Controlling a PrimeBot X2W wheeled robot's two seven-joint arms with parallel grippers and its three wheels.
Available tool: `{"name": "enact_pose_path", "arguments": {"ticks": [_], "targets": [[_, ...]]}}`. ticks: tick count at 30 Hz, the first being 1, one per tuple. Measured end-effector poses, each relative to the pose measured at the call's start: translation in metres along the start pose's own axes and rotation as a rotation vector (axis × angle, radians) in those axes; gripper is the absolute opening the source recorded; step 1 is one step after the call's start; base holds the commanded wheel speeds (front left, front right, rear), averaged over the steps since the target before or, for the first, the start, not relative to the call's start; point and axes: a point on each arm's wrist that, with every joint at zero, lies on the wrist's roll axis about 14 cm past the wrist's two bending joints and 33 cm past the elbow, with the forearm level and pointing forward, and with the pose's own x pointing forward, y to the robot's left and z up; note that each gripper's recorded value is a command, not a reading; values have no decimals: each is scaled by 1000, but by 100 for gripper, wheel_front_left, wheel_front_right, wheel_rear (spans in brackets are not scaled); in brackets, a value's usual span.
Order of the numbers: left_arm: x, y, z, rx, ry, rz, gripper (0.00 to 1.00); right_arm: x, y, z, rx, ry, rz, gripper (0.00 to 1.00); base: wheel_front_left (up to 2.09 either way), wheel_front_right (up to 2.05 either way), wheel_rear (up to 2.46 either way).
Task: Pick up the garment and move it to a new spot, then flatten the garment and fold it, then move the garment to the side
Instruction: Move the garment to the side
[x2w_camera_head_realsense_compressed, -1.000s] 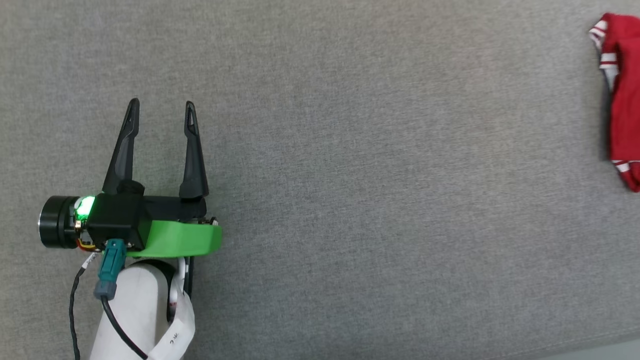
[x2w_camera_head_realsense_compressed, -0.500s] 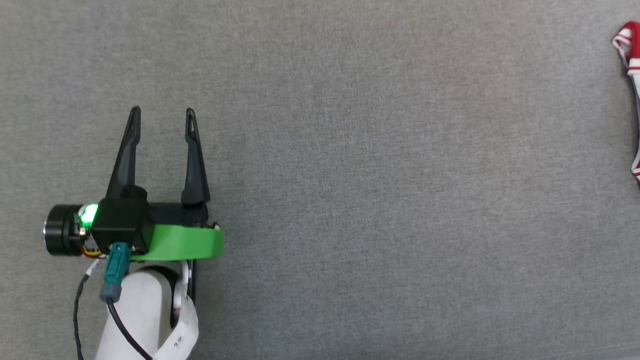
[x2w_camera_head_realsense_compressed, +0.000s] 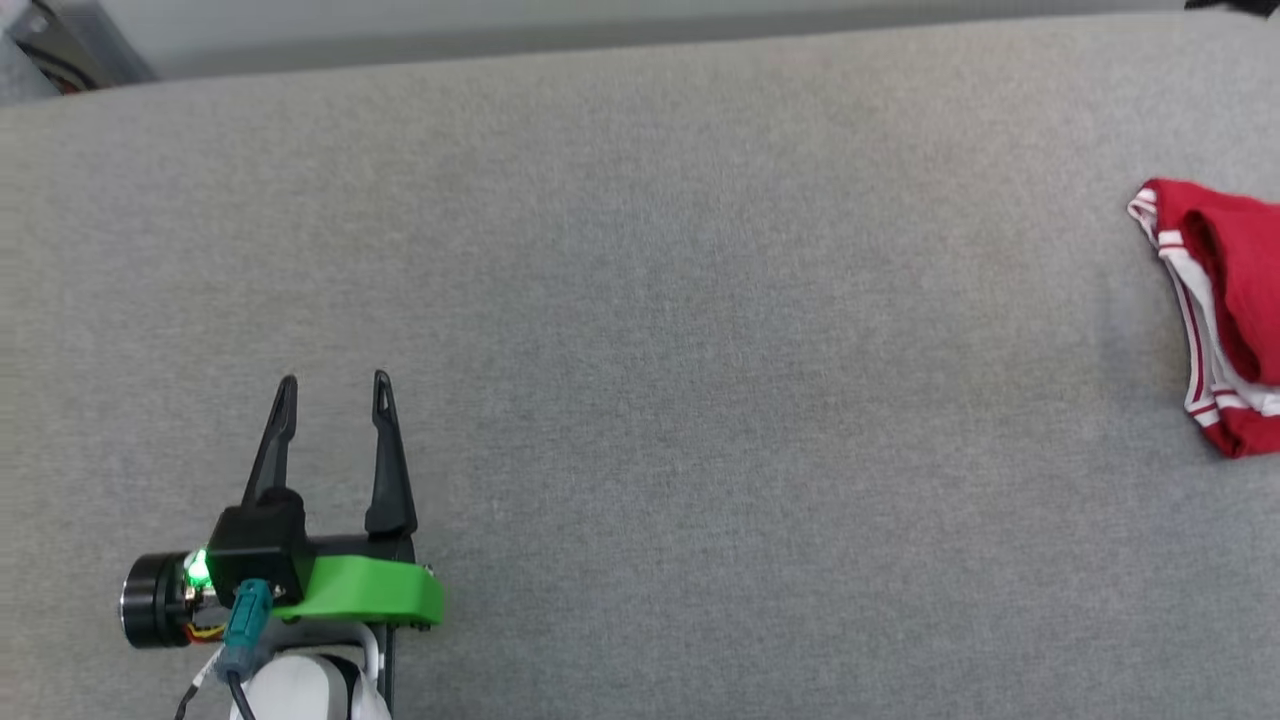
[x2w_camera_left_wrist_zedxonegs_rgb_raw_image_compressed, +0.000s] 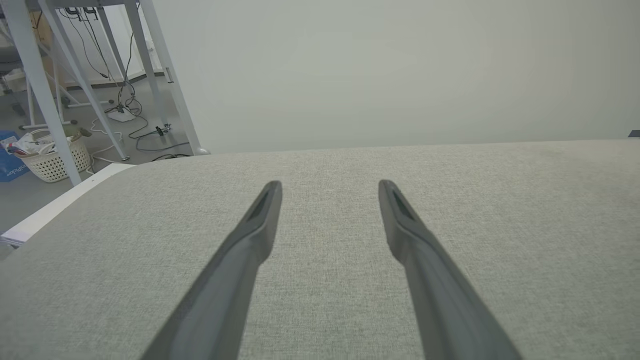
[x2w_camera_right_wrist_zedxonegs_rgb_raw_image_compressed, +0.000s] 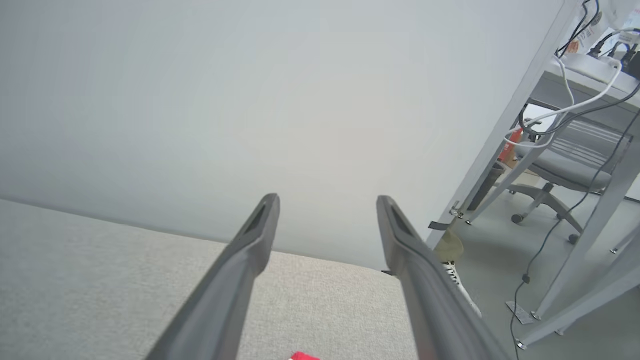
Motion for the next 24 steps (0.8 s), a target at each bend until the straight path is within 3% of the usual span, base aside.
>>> {"name": "enact_pose_path", "arguments": {"ticks": [9, 12, 24], "targets": [[-31, 15, 23, 9, -33, 51, 100, -41, 97, 53, 207, -226, 114, 100, 0, 0, 0], [-46, 24, 30, 8, -45, 83, 100, -71, 135, 48, 286, -224, 155, 100, 0, 0, 0], [-66, 28, 36, -4, -54, 99, 100, -130, 160, -3, 384, -66, 121, 100, 0, 0, 0]]}}
